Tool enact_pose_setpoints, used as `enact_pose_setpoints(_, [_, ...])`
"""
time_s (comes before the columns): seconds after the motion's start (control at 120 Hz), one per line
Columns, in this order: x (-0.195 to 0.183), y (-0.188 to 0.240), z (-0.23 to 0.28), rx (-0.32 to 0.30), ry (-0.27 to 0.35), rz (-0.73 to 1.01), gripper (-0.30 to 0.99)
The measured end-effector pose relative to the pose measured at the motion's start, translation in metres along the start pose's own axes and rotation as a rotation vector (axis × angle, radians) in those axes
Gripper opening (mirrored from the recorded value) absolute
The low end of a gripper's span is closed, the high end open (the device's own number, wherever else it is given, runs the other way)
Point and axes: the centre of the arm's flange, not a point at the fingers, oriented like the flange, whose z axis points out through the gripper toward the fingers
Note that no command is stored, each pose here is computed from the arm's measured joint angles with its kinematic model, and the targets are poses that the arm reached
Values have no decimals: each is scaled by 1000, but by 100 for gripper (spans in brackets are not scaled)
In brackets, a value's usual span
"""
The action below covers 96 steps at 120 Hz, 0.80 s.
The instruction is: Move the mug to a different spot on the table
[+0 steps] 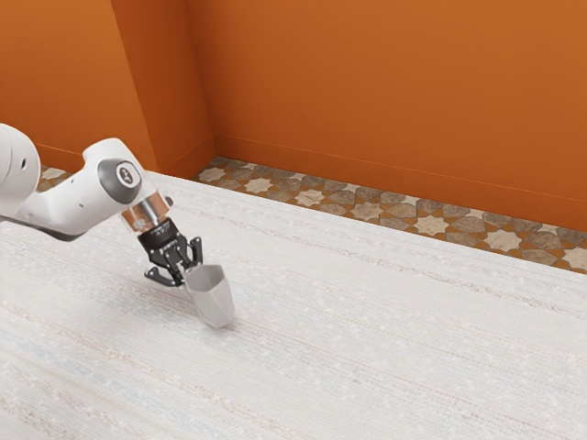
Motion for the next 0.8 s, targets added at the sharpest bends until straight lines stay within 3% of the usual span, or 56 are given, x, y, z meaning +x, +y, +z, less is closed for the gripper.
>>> enact_pose_setpoints(0.267, [3,6,-6,-35,18,19,43])
enact_pose_setpoints(0.5, [-7,30,-58,-12,195,159,61])
enact_pose_setpoints(0.675, [-77,36,-95,148,390,371,65])
enact_pose_setpoints(0.8, [-106,31,-122,228,469,485,67])
